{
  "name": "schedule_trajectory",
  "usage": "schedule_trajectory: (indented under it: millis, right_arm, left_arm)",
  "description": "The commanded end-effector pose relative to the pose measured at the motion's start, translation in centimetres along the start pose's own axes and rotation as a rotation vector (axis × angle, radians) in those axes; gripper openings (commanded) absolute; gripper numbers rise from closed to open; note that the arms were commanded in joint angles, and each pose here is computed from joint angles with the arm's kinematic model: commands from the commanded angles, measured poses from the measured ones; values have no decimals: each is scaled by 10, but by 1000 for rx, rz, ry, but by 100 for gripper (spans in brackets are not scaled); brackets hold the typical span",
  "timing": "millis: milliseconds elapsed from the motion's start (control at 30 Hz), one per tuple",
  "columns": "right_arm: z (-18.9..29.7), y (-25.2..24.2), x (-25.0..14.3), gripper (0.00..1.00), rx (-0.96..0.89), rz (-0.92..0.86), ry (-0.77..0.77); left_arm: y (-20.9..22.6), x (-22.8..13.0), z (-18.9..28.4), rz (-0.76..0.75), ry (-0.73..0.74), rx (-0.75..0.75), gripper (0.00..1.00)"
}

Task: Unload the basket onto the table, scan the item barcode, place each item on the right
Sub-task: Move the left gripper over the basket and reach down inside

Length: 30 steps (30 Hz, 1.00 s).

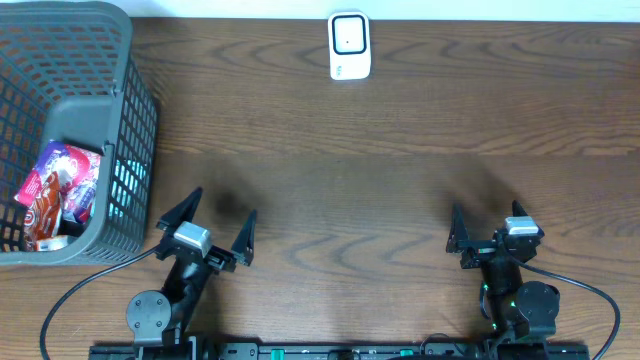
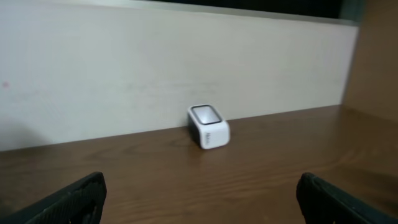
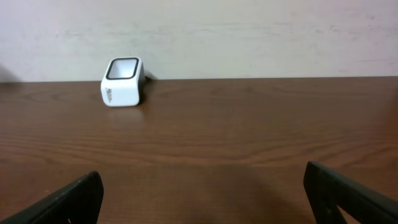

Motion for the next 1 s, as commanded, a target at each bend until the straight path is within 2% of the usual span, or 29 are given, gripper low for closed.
schedule_trajectory:
  millis: [0,133,267,367,500,600,700,800,900,967]
  right_arm:
    - [0,0,-1,99,-3,15,7]
    - [0,0,-1,99,-3,15,7]
    - [0,0,-1,99,-3,15,7]
    - [0,0,-1,99,-3,15,7]
    - [0,0,-1,99,-3,15,7]
    - [0,0,-1,99,-3,15,7]
    - [0,0,-1,99,-3,15,7]
    - [0,0,-1,99,-3,15,7]
    - [0,0,-1,99,-3,15,7]
    - [0,0,-1,99,-3,15,7]
  left_arm:
    - [-7,-1,0,20,19,-72,98]
    - [-7,-1,0,20,19,-72,98]
    - [-14,-2,1,41,42,-151,98]
    - [-20,11,2,56,-23,-184,98]
    - [-38,60,11,-31,-255,-234,98]
    - [-47,107,21,-59,-424,-154,98]
    - [-54,149,23,-128,-504,-59,98]
    - [-39,186,6,-120,-424,192,98]
    - [-12,209,-24,-57,-213,467,98]
    - [1,221,-52,-86,-5,535,98]
Point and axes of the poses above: each gripper's point midway between its finger pads, its own z axis back along the fingers, its own y axis along the line the jaws close on, x = y × z, the point moved 8 cm from there along z, back along the fingers, and after that the axes turned 15 degrees about z, right-handed, at the moved point
